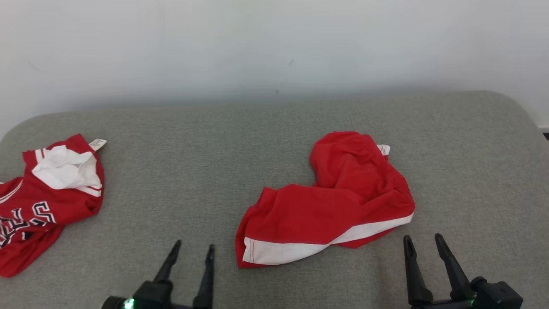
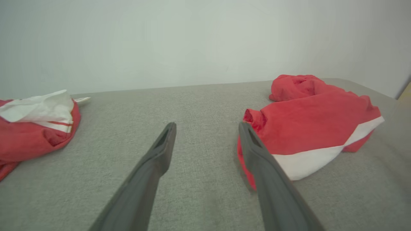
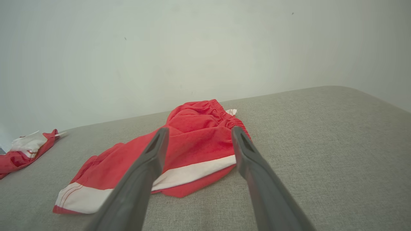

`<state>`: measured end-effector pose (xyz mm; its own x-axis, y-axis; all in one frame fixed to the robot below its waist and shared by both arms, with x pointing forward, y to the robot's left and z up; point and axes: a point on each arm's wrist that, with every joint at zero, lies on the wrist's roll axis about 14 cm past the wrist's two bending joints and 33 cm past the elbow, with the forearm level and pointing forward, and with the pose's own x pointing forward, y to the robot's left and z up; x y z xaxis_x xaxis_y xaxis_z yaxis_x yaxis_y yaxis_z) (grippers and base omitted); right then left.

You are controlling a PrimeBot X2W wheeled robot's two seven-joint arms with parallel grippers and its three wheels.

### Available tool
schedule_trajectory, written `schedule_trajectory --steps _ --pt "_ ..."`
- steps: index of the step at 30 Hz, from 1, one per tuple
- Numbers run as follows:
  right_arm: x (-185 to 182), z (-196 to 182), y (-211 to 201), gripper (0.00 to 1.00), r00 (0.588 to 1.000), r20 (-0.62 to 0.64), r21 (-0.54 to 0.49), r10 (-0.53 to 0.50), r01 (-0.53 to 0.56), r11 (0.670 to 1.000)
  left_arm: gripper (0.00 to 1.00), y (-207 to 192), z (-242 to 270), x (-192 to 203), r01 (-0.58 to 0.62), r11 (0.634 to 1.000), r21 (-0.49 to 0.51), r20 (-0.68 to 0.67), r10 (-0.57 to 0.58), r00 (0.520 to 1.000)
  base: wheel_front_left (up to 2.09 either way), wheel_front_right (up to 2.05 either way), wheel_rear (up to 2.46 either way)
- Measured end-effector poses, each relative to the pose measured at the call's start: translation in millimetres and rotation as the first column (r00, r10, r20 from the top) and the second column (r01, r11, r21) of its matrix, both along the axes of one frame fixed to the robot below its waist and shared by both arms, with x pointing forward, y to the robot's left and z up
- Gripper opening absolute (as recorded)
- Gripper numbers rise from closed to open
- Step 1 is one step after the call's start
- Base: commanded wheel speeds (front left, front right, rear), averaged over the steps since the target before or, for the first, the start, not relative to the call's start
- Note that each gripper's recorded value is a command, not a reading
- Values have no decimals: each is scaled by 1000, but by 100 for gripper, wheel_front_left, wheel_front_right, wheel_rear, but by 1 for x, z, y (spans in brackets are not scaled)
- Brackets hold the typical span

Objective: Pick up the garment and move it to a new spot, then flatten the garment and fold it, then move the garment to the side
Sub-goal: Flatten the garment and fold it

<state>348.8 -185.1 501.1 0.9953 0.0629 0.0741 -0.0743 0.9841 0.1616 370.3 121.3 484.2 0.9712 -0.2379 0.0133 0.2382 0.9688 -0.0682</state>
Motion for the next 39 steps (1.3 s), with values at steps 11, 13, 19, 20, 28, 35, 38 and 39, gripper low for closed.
schedule_trajectory --steps 11,13,19,20,28,35,38,39 --pt "-6 -11 -14 100 998 -38 14 -54 55 998 100 -66 -41 15 223 975 -21 -145 -223 964 0 0 0" --pt "-7 -12 -19 100 997 -43 15 -70 71 997 100 -71 -52 14 246 969 -25 -184 -246 952 0 0 0" --pt "-12 -17 -31 100 992 -59 15 -114 115 993 100 -82 -75 19 280 959 -37 -260 -280 924 0 0 0" --pt "-13 -17 -33 100 991 -61 14 -120 121 993 100 -84 -77 20 283 958 -48 -267 -285 920 0 0 0" --pt "-15 -16 -38 100 989 -59 9 -137 138 990 0 -95 -62 31 298 951 -82 -228 -309 923 0 0 0" --pt "-13 -20 -25 100 993 -69 14 -93 94 995 0 -70 -27 32 250 967 -55 -110 -255 961 0 0 0" --pt "-11 -23 -16 100 995 -74 22 -60 62 998 0 -42 -21 16 209 978 -23 -84 -210 974 0 0 0" --pt "-10 -23 -13 100 996 -76 23 -51 52 998 0 -34 -22 12 192 981 -18 -84 -193 978 0 0 0"
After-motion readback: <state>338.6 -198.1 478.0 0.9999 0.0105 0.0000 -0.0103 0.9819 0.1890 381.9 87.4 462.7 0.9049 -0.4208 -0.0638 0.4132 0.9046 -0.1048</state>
